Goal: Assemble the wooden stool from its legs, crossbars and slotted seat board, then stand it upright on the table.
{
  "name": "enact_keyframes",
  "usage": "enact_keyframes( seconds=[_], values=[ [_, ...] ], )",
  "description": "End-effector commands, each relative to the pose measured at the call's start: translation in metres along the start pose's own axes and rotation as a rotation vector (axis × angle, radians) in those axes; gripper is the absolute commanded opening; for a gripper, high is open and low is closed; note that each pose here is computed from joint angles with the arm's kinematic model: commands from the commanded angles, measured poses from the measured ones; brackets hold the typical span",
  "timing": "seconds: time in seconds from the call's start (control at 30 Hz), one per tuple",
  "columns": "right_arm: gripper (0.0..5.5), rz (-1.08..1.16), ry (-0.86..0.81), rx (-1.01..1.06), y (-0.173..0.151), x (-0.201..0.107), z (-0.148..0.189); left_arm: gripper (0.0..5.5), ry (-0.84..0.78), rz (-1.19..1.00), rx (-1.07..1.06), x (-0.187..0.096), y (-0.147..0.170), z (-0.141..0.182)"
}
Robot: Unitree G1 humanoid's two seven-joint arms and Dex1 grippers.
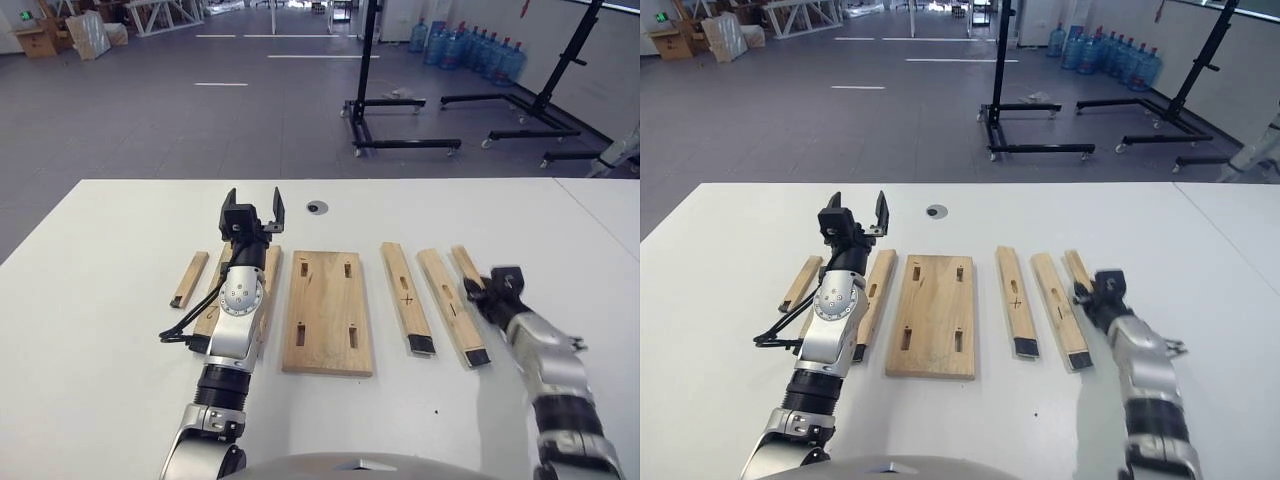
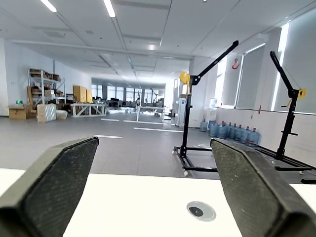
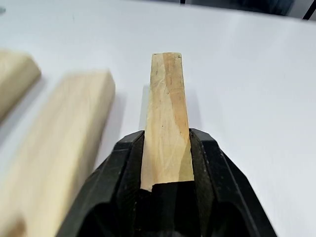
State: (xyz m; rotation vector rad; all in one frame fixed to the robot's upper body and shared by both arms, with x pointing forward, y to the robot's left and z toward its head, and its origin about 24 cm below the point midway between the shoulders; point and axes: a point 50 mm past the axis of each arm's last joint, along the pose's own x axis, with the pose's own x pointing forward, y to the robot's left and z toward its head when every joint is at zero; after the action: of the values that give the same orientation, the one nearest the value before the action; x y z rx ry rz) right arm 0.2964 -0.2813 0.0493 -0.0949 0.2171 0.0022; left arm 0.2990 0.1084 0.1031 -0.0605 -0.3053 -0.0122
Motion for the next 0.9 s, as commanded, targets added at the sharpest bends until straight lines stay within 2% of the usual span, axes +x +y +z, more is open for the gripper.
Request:
enact_keyframes(
  seconds=[0.03, 0.1, 0.17, 0.3, 0.43, 0.6, 0.73, 0.9],
  values=[
    [1.28, -0.031, -0.393, -0.038, 0.013, 0.039, 0.105, 4.18, -0.014, -0.045, 0.009, 0.01, 0.0, 0.005],
    [1.28, 0.02, -0.499, -0.014, 0.03, 0.041, 0.128, 4.18, -0.017, -0.068, 0.012, 0.012, 0.002, 0.007],
    [1.28, 0.176, -0.535, 0.021, 0.068, 0.043, 0.129, 4.18, -0.007, -0.084, -0.024, 0.012, 0.007, 0.007],
    [1.28, 0.515, -0.488, -0.117, 0.161, 0.031, 0.079, 4.18, 0.015, -0.144, -0.221, 0.011, 0.018, 0.007],
    [1.28, 0.605, -0.511, -0.097, 0.202, 0.02, 0.064, 4.18, 0.099, -0.331, -0.555, 0.0, 0.016, 0.004],
    [1.28, 0.648, -0.555, -0.072, 0.219, 0.015, 0.07, 4.18, 0.156, -0.474, -0.749, -0.013, 0.012, 0.003],
    [1.28, 0.843, -0.571, -0.04, 0.228, 0.002, 0.071, 4.18, 0.182, -0.48, -0.758, -0.012, 0.01, 0.0],
    [1.28, 0.933, -0.488, -0.218, 0.229, 0.004, 0.053, 4.18, 0.202, -0.448, -0.731, -0.01, 0.01, -0.007]
  ],
)
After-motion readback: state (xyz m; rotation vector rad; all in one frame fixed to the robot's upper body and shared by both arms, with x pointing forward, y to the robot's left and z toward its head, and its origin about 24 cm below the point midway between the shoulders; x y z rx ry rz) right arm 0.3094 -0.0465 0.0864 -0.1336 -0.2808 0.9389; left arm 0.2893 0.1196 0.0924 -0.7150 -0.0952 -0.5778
